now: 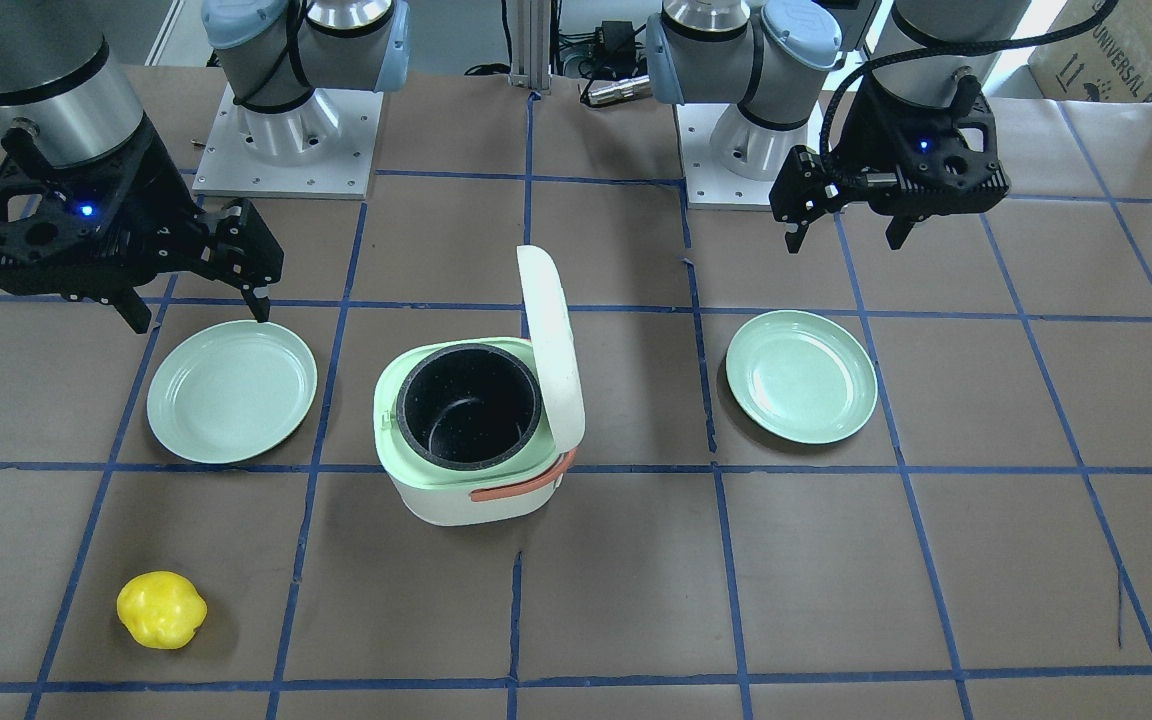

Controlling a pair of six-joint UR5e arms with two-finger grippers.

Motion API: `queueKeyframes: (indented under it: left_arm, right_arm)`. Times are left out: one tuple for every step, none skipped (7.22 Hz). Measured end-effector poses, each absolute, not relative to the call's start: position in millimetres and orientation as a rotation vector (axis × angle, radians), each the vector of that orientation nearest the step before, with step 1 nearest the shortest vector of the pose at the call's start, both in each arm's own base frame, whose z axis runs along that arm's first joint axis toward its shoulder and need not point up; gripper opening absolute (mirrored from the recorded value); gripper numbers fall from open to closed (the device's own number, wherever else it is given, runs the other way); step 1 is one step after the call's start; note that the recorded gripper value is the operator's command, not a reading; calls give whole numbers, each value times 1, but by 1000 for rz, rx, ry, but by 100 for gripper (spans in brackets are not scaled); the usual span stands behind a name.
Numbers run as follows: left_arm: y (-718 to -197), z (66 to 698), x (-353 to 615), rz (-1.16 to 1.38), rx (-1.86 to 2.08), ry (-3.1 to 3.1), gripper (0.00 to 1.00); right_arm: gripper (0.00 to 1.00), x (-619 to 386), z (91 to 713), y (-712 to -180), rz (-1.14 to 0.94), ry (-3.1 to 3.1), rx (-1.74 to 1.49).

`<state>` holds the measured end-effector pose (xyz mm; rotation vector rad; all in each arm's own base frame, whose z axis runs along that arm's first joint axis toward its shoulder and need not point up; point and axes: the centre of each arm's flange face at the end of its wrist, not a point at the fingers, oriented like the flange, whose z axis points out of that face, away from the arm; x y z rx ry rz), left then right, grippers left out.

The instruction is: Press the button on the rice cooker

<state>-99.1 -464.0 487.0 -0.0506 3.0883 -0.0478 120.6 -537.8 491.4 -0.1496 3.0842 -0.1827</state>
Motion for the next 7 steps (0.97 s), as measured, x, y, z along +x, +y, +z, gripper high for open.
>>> queueKeyframes:
  left_arm:
    - [-464, 487, -99, -48, -51, 3088, 100]
    - [-464, 487, -99, -49, -51, 3088, 100]
    - [-464, 487, -99, -49, -50, 3088, 100]
    - [-464, 487, -99, -49, -50, 3088, 100]
    - [-464, 487, -99, -49, -50, 3088, 100]
    - [-464, 487, -99, -49, -50, 3088, 100]
    - [-464, 487, -99, -49, -50, 3088, 100]
  right_arm:
    - [100, 121, 489, -535, -175, 3084, -152]
    - [100, 120, 485, -534, -165, 3085, -152]
    - [100, 120, 482, -533, -145, 3087, -151]
    - [100, 119, 479, -531, -124, 3091, -150]
    - [100, 119, 479, -530, -115, 3093, -150]
    - [100, 118, 478, -530, -112, 3095, -149]
    - [100, 118, 479, -530, -112, 3096, -148]
